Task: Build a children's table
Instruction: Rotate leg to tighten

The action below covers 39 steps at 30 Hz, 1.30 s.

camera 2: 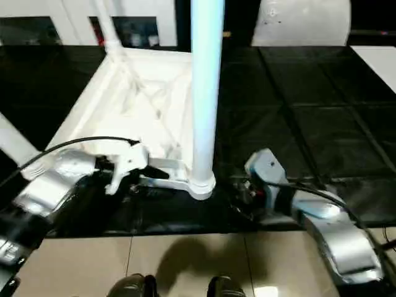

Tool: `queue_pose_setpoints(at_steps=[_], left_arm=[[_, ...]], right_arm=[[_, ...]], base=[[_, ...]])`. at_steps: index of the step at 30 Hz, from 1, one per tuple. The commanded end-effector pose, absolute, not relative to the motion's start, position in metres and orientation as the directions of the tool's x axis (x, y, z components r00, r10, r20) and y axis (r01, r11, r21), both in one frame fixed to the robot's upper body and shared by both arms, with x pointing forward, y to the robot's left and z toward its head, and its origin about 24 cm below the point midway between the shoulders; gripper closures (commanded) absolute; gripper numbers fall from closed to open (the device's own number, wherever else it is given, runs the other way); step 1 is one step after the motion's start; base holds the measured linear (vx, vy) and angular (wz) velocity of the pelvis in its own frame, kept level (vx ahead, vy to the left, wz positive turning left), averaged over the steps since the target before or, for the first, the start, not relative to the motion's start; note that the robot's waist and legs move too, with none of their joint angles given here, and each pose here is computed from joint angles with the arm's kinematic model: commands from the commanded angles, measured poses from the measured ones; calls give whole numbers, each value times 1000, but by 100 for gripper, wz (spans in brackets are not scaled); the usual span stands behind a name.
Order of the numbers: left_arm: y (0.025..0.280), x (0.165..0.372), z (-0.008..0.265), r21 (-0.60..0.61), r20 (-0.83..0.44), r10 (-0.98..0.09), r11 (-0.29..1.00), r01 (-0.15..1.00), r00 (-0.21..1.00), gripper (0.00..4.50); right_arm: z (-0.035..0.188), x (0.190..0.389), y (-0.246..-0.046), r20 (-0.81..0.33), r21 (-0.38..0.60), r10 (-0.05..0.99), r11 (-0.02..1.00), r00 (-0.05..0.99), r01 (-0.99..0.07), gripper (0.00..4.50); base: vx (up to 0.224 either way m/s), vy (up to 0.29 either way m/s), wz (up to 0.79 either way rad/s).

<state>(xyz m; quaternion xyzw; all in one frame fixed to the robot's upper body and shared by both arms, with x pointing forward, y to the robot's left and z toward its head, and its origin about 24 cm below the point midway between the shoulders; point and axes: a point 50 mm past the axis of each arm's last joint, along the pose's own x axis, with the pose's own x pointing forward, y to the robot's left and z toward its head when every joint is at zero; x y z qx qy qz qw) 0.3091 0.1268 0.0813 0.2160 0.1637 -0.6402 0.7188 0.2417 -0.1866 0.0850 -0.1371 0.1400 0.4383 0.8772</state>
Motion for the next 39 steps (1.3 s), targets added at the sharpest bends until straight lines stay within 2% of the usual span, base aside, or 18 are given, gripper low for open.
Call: queue_pose_setpoints(at_steps=[1, 15, 16, 22, 27, 29, 31, 39], left_arm=[[125, 311, 81, 105, -528, -843, 54, 993, 102, 275], [126, 324, 80, 114, -565, -819, 39, 993, 97, 390], [127, 325, 79, 110, -580, -810, 30, 994, 88, 411], [131, 327, 76, 118, -618, -782, 13, 993, 83, 446], [134, 329, 74, 110, -629, -771, 43, 993, 103, 446], [134, 330, 75, 87, -601, -785, 117, 989, 146, 446], [133, 333, 77, 58, -544, -803, 253, 966, 243, 446], [129, 317, 72, 58, -541, -800, 274, 960, 261, 446]], right_arm=[[90, 238, -188, -365, -112, 746, 559, 558, -821, 0], [92, 229, -184, -377, -81, 782, 507, 497, -858, 0], [92, 229, -184, -380, -83, 782, 503, 494, -860, 0], [93, 228, -183, -373, -78, 787, 501, 491, -862, 0], [96, 231, -181, -343, -76, 790, 516, 508, -854, 0], [99, 234, -180, -313, -67, 791, 533, 525, -843, 0], [102, 239, -180, -297, -69, 779, 559, 552, -826, 0], [102, 248, -182, -306, -91, 760, 576, 573, -812, 0]], base=[[0, 0, 0], [0, 0, 0], [0, 0, 0], [0, 0, 0], [0, 0, 0], [0, 0, 0], [0, 0, 0], [0, 0, 0]])
